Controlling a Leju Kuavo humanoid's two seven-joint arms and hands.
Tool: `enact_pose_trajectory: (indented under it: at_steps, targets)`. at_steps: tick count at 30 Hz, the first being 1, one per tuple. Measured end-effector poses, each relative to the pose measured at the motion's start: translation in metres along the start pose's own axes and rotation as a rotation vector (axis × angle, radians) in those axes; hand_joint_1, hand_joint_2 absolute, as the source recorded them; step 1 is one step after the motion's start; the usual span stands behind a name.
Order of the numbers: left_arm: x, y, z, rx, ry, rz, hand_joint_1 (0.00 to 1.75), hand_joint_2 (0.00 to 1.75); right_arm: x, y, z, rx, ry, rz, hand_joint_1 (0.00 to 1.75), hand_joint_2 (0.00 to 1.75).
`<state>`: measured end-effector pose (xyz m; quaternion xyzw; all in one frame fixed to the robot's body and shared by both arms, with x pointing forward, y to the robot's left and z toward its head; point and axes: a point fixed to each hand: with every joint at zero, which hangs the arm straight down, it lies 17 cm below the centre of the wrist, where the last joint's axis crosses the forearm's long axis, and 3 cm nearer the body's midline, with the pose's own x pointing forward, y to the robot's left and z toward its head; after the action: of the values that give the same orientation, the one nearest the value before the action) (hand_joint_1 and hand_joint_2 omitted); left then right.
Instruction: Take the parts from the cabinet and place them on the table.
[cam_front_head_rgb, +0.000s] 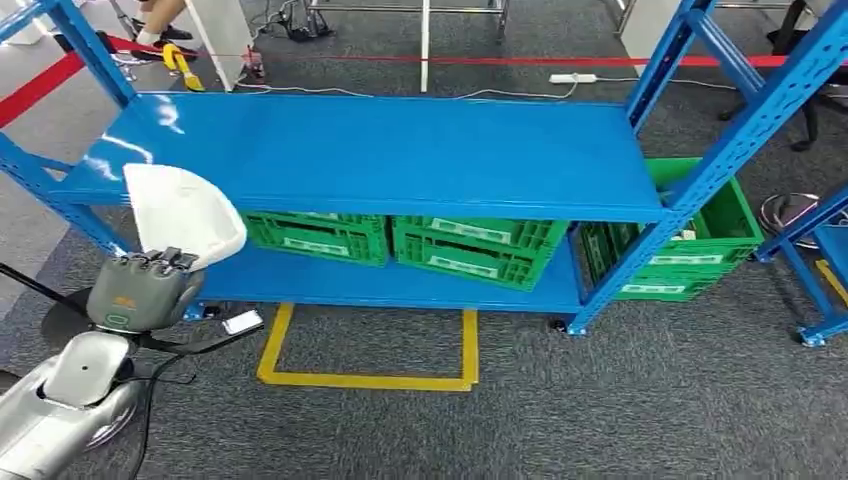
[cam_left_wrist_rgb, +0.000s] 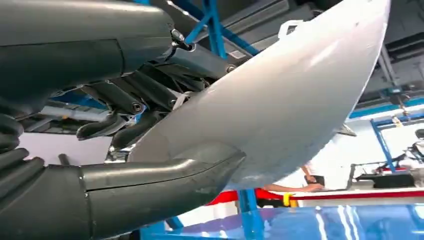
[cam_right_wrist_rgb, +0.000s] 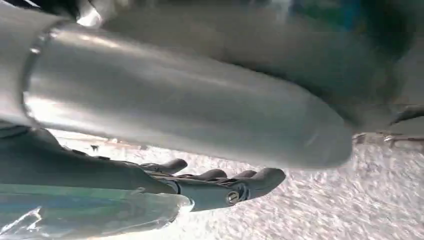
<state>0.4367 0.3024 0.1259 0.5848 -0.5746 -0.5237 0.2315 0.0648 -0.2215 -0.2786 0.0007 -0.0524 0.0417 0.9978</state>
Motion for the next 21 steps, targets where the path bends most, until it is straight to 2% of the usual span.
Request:
enact_pose_trajectory:
  at_steps: [21]
  targets:
    - [-0.0011, 0.0050, -0.0035, 0.011, -0.018, -0.010, 1.75, 1.75, -0.0019, -0.0009, -0.0001, -0.005, 0.012, -0.004, 0.00, 0.00]
